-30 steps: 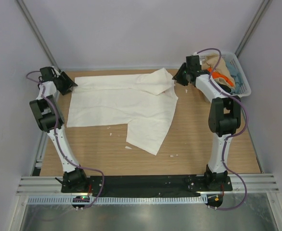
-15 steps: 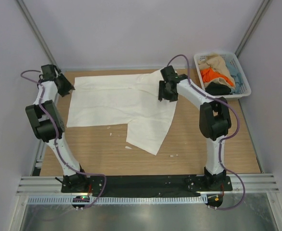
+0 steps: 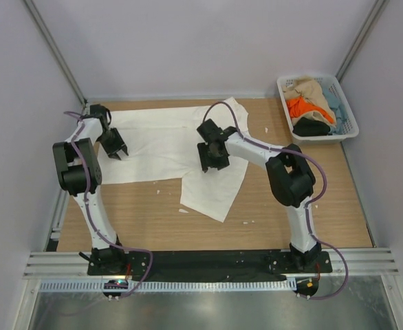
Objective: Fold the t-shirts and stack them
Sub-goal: Fold the tshirt
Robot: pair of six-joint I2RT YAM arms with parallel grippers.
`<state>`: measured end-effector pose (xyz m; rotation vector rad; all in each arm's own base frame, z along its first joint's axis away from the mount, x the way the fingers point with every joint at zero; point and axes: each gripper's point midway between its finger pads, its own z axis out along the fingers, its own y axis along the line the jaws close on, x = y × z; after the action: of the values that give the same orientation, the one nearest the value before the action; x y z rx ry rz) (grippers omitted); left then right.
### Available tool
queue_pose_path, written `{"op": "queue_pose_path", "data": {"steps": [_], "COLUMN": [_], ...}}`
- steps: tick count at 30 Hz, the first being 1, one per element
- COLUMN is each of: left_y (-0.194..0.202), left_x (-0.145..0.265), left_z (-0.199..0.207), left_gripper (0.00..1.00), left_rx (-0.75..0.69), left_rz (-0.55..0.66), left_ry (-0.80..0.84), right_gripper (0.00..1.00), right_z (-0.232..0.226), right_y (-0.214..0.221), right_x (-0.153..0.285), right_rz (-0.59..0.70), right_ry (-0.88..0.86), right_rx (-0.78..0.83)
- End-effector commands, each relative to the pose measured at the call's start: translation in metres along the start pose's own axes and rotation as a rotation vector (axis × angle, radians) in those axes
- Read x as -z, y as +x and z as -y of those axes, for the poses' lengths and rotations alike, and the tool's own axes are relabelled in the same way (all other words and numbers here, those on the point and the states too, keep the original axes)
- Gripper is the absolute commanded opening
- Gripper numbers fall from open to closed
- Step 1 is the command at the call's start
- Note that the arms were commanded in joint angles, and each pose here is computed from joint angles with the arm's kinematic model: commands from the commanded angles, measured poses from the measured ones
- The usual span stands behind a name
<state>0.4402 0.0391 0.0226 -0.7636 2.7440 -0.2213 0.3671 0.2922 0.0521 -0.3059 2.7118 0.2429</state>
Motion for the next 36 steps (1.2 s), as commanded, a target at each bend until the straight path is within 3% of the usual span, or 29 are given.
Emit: {"op": "queue_pose_path", "data": {"steps": [1, 7, 10, 13, 18, 20, 21, 24, 28, 30, 36], "left_y": [0.025, 0.061, 0.062, 0.088, 0.102, 0.101, 0.086, 0.062, 0.008, -0.020, -0.059], "left_x": [0.005, 0.008, 0.018, 0.018, 0.045, 0.062, 0.085, 0.113, 0.153, 0.158, 0.106], "left_z": [-0.030, -0.037, -0.041, -0.051, -0.054, -0.050, -0.037, -0.023, -0.005, 0.004, 0.029], "left_gripper": [0.40, 0.41, 0.41, 0.41, 0.40, 0.42, 0.44, 0.46, 0.51, 0.53, 0.39], "left_rx": [0.004, 0.052, 0.054, 0.066, 0.089, 0.092, 0.075, 0.057, 0.028, 0.008, -0.006], "left_rz": [-0.109, -0.178, -0.128, -0.157, -0.065, -0.008, 0.074, 0.184, 0.403, 0.489, 0.366], "left_ry": [-0.120, -0.122, -0.130, -0.149, -0.126, -0.098, -0.033, 0.021, 0.062, 0.089, 0.160], "right_gripper": [0.60, 0.60, 0.60, 0.60, 0.59, 0.60, 0.62, 0.64, 0.69, 0.69, 0.66], "right_z": [0.005, 0.022, 0.032, 0.041, 0.042, 0.039, 0.038, 0.033, 0.067, 0.086, 0.114], "right_y": [0.021, 0.073, 0.103, 0.131, 0.173, 0.162, 0.128, 0.083, -0.010, -0.033, -0.092], "right_x": [0.000, -0.001, 0.003, 0.018, 0.048, 0.067, 0.086, 0.105, 0.126, 0.117, 0.103], "right_rz": [-0.015, -0.065, -0.098, -0.119, -0.151, -0.098, -0.018, 0.067, 0.249, 0.265, 0.292], "right_ry": [0.044, 0.098, 0.109, 0.105, 0.031, 0.003, -0.012, -0.033, -0.046, -0.041, -0.095], "right_rx": [0.035, 0.062, 0.050, 0.025, -0.024, -0.035, -0.053, -0.080, -0.217, -0.268, -0.348]}}
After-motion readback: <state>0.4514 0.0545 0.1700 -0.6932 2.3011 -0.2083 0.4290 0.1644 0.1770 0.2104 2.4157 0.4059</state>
